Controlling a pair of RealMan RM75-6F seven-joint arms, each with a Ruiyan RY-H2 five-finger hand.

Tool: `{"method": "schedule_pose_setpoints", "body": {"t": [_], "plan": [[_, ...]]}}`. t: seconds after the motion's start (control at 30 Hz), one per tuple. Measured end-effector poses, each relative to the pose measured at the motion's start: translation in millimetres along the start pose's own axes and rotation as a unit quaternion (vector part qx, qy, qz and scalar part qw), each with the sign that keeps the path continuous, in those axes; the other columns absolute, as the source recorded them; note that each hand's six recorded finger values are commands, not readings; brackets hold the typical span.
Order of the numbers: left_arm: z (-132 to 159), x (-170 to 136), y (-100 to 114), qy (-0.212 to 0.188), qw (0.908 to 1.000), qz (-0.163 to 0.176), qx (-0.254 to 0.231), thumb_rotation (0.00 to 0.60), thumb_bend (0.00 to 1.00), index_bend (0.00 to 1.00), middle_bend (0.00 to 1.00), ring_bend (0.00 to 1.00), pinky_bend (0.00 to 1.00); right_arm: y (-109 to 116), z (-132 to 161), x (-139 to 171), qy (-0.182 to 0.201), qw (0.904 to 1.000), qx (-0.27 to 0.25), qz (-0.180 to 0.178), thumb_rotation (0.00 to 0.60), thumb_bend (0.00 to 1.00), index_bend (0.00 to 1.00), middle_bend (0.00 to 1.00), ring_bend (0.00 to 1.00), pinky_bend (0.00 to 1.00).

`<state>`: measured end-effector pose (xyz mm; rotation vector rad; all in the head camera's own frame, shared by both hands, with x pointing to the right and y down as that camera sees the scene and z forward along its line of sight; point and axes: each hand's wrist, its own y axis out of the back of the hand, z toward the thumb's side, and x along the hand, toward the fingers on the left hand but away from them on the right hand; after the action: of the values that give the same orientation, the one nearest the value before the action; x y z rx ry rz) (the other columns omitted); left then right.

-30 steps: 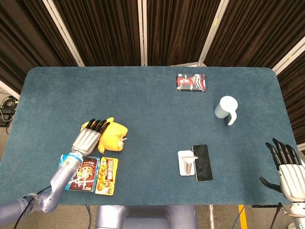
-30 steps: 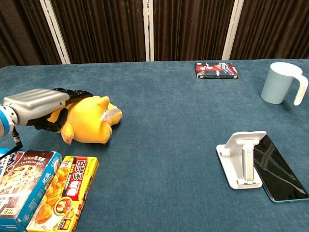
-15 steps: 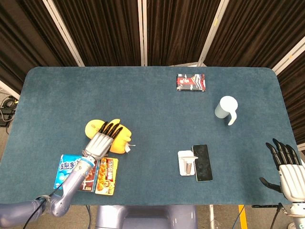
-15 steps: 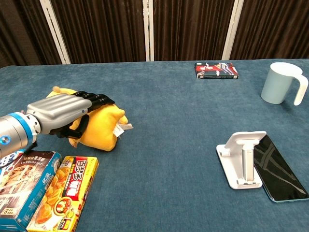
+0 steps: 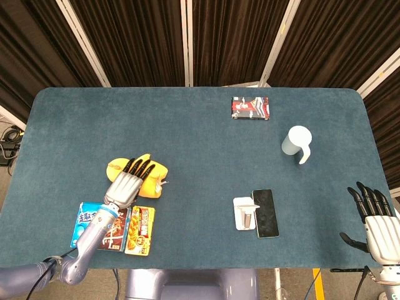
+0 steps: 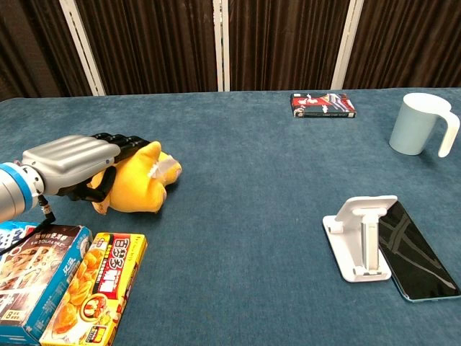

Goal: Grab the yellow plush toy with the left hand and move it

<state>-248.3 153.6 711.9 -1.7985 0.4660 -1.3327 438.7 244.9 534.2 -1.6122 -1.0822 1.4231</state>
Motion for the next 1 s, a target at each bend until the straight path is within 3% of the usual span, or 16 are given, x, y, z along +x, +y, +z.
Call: {"method": "schedule_pose_setpoints", "body": {"t": [0.3, 0.57, 0.77, 1.0], "plan": [[-33.4, -1.7, -12.0, 0.034, 0.9993, -0.012, -0.003, 0.600, 1.00, 0.00, 0.00, 0.00, 0.00, -2.7, 1.5, -0.3, 0.001, 1.0000, 0.004, 0.003, 0.600, 0.16, 0.00, 0.00, 0.00, 0.00], [-62.1, -6.0, -8.7, 0.062, 0.9979, -0.002, -0.021, 0.600, 1.00, 0.00, 0.00, 0.00, 0.00, -4.5, 2.5, -0.4, 0.002, 1.0000, 0.006, 0.004, 0.600, 0.16, 0.00, 0.00, 0.00, 0.00], [-77.7, -13.3, 14.1, 0.068, 0.9960, 0.037, -0.044, 0.600, 1.00, 0.00, 0.00, 0.00, 0.00, -5.9, 2.9, -0.7, 0.002, 0.9999, 0.008, 0.006, 0.600, 0.16, 0.00, 0.00, 0.00, 0.00], [-76.7, -28.5, 45.2, 0.054, 0.9921, 0.089, -0.070, 0.600, 1.00, 0.00, 0.00, 0.00, 0.00, -5.5, 2.7, -0.6, 0.001, 1.0000, 0.008, 0.005, 0.600, 0.16, 0.00, 0.00, 0.00, 0.00]]}}
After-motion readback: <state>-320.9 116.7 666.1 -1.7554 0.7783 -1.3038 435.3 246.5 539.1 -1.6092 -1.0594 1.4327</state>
